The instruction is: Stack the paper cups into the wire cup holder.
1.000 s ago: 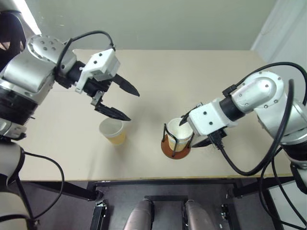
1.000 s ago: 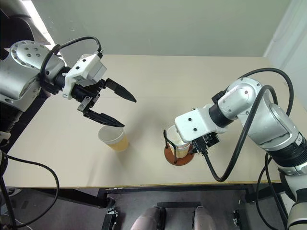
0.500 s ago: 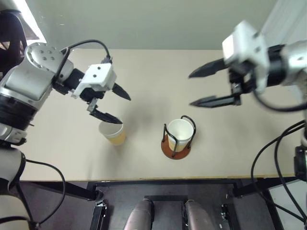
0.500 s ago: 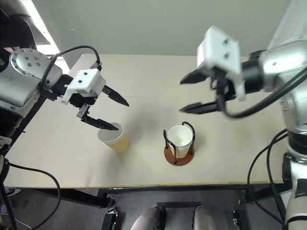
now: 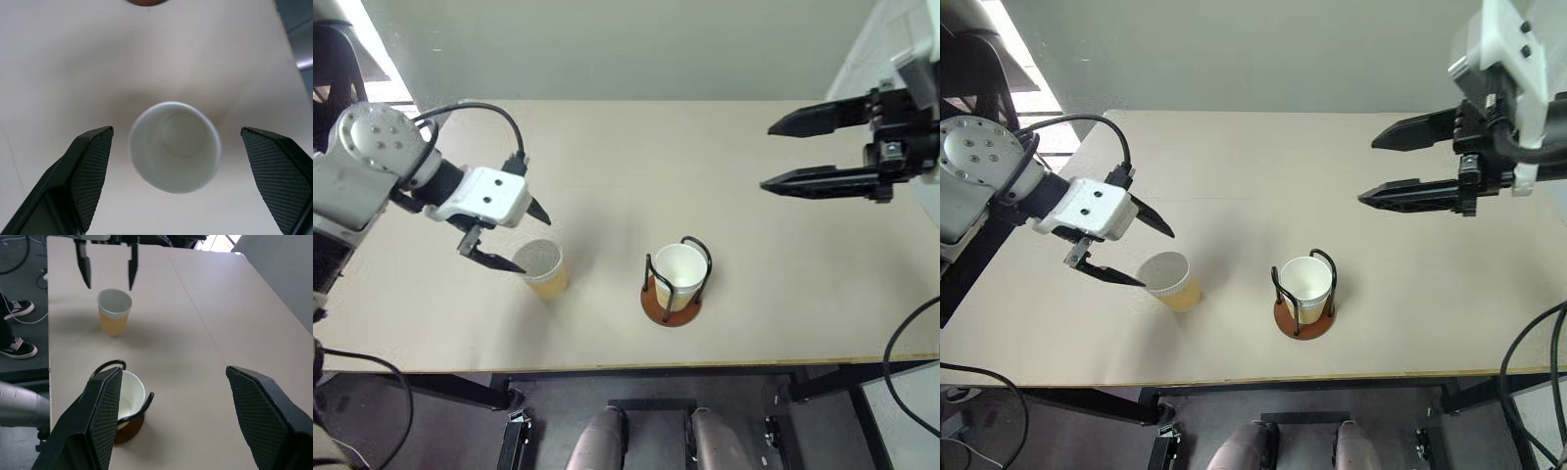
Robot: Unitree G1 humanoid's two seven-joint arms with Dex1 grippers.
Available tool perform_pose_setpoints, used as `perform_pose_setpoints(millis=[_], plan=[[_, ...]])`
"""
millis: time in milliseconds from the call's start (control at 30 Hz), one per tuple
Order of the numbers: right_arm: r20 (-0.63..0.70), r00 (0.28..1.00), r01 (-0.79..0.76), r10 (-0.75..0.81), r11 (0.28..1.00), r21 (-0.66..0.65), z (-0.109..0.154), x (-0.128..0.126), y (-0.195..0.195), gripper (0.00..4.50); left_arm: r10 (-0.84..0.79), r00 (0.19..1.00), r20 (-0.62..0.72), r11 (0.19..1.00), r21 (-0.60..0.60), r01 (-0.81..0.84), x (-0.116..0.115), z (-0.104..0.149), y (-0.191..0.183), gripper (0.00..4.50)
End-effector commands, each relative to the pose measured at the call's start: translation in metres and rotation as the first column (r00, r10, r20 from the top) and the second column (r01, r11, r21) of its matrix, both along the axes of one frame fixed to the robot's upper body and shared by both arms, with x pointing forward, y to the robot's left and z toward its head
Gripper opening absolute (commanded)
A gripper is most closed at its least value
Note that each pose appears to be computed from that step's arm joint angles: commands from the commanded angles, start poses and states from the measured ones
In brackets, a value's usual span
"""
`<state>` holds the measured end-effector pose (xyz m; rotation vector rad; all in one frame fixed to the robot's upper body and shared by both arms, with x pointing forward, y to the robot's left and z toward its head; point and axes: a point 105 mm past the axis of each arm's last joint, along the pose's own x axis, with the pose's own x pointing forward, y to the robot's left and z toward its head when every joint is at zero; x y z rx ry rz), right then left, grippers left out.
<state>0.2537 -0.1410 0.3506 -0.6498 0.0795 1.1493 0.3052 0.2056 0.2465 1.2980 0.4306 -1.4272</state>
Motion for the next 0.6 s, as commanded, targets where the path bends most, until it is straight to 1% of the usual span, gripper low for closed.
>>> perform_pose_setpoints(millis=[33,133,333,433,467,600], plan=[[0.03,1.0,-0.008,0.008,1.0,0.004,0.006,-0.003,-0.002,3.4,-0.007,1.0,-0.004,0.999,0.039,0.007,-0.006,0.002,0.004,4.5],[0.037,0.999,-0.017,0.016,1.0,0.01,0.006,-0.001,-0.002,3.4,0.001,1.0,-0.023,0.998,0.069,0.001,-0.006,-0.008,0.008,4.5],[0.067,0.994,-0.093,0.088,0.993,0.076,0.013,-0.004,0.007,3.4,0.045,0.998,-0.047,0.995,0.089,-0.041,-0.001,-0.023,0.018,4.5],[0.065,0.99,-0.132,0.127,0.988,0.077,0.01,-0.009,0.006,3.4,0.071,0.996,-0.057,0.994,0.086,-0.066,0.002,-0.027,0.022,4.5],[0.094,0.984,-0.156,0.149,0.984,0.08,0.01,-0.011,0.008,3.4,0.078,0.995,-0.061,0.994,0.084,-0.073,0.003,-0.028,0.023,4.5],[0.088,0.967,-0.247,0.239,0.965,0.085,0.003,-0.022,0.014,3.4,0.092,0.993,-0.071,0.993,0.084,-0.086,0.008,-0.035,0.026,4.5]])
